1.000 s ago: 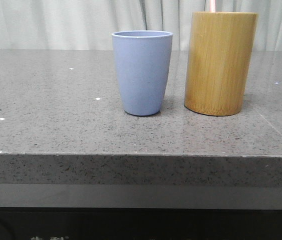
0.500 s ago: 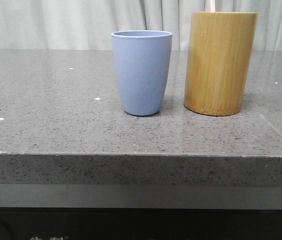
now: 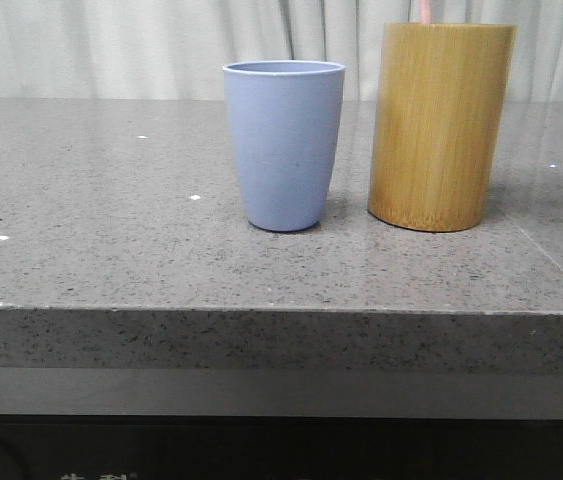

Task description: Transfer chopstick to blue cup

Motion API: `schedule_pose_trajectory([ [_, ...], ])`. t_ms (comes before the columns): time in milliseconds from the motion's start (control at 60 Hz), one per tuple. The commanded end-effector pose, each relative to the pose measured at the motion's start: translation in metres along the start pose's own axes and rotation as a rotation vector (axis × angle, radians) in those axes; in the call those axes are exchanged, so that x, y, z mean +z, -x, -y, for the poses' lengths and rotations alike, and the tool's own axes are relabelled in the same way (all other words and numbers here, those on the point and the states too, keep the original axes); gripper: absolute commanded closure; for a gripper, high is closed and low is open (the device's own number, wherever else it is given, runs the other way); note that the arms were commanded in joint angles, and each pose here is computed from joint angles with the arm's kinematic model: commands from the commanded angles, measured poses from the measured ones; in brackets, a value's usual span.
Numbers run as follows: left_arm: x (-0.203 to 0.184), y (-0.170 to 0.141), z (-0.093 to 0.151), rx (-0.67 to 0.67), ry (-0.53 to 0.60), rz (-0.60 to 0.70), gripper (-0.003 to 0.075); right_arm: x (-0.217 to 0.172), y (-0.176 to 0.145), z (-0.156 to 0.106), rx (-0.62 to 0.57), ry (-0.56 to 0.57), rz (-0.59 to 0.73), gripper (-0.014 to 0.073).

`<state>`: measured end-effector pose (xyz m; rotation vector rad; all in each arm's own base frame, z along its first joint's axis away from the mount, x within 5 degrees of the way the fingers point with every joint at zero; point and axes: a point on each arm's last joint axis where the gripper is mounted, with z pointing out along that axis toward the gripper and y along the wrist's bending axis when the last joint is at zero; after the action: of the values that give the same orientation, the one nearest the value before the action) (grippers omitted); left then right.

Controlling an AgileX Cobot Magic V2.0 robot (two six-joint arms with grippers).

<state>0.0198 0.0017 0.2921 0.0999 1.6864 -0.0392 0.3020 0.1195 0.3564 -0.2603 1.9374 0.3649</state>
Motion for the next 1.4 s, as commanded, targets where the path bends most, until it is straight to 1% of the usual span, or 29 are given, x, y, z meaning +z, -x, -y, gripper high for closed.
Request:
schedule_pose_trajectory([
  [0,-0.002,0.014,0.0,-0.015,-0.005,0.094,0.0739,-0.005,0.026,-0.001,-0.004,-0.001,0.161,0.0149],
  [117,-0.002,0.014,0.0,-0.015,-0.005,0.094,0.0739,-0.001,0.024,-0.001,-0.003,-0.004,0.159,0.0349],
  [167,-0.002,0.014,0.0,-0.015,-0.005,0.094,0.0739,-0.001,0.024,-0.001,-0.003,-0.004,0.161,0.0461],
  [217,-0.002,0.014,0.0,-0.015,-0.005,0.094,0.0739,-0.002,0.025,-0.001,-0.003,-0.004,0.169,0.0551],
  [267,-0.002,0.014,0.0,-0.015,-0.005,0.094,0.0739,-0.003,0.027,-0.001,-0.007,-0.004,0.177,0.0627],
  [350,-0.002,0.014,0.0,-0.015,-0.005,0.094,0.0739,-0.008,0.03,-0.001,-0.023,-0.005,0.195,0.0718],
  [433,-0.002,0.014,0.0,-0.015,-0.005,0.094,0.0739,-0.02,0.036,-0.002,-0.051,-0.007,0.227,0.0715],
  [517,-0.002,0.014,0.0,-0.015,-0.005,0.094,0.0739,-0.038,0.046,-0.004,-0.069,-0.006,0.288,0.0718],
  [683,-0.002,0.014,0.0,-0.015,-0.005,0.094,0.0739,-0.086,0.071,-0.009,-0.068,0.006,0.48,0.0718],
  [800,-0.002,0.014,0.0,-0.015,-0.005,0.094,0.0739,-0.111,0.082,-0.019,-0.068,0.042,0.603,0.0718],
  [933,-0.002,0.014,0.0,-0.015,-0.005,0.094,0.0739,-0.121,0.086,-0.039,-0.063,0.123,0.695,0.0718],
  [1017,-0.002,0.014,0.0,-0.015,-0.005,0.094,0.0739,-0.117,0.084,-0.054,-0.061,0.186,0.705,0.0718],
  [1150,-0.002,0.014,0.0,-0.015,-0.005,0.094,0.0739,-0.099,0.074,-0.08,-0.067,0.273,0.656,0.0718],
  [1250,-0.002,0.014,0.0,-0.015,-0.005,0.094,0.0739,-0.076,0.063,-0.092,-0.075,0.296,0.603,0.0718],
  [1383,-0.002,0.014,0.0,-0.015,-0.005,0.094,0.0739,-0.043,0.046,-0.095,-0.047,0.285,0.499,0.0717],
])
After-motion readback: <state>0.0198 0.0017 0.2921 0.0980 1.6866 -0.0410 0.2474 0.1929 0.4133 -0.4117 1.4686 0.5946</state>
